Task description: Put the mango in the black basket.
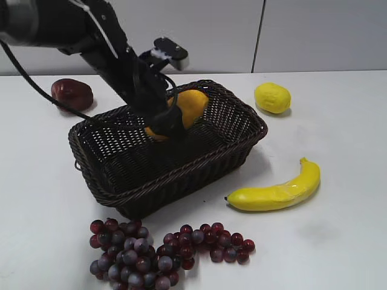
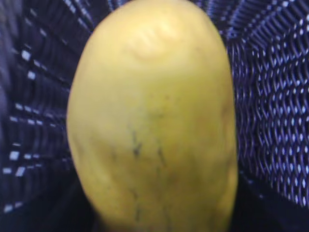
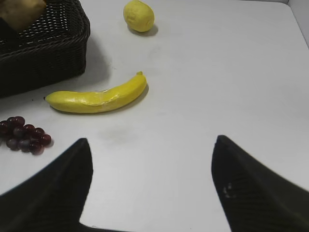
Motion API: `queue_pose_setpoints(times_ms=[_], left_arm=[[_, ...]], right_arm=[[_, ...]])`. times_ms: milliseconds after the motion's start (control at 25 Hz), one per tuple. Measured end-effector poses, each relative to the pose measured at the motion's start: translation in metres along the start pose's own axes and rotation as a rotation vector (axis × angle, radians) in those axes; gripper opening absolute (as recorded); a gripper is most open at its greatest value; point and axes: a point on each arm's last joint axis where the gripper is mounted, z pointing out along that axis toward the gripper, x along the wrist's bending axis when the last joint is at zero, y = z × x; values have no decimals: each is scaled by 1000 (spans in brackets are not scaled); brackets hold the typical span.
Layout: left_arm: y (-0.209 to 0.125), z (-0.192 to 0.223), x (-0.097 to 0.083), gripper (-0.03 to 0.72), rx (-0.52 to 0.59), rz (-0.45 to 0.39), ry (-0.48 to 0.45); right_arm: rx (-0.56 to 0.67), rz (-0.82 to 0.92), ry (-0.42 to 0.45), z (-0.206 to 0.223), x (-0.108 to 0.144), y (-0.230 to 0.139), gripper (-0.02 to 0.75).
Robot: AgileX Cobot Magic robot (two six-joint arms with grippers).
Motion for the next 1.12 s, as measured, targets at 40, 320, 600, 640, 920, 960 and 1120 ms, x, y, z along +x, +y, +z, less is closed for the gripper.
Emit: queue_pose_setpoints(times_ms=[40,320,600,640,920,960,1120], left_arm=[[-2,5,0,542,10,-9,-14],[-6,12,-3,603,31,-146,-63],[14,-14,-5,665,110,-267,-124],[18,-22,-3,664,130,-271,-112],[38,-106,21,622,153,-348,209],[36,-116,25,614,145,-366,230],[16,-158,51,593,97,-482,311]], right_arm=[[0,0,0,0,0,0,588],[0,0,0,0,0,0,588],[0,0,0,0,0,0,588],[0,0,0,0,0,0,588],[0,0,0,0,0,0,588],[0,0,0,0,0,0,588],[0,0,0,0,0,0,588]])
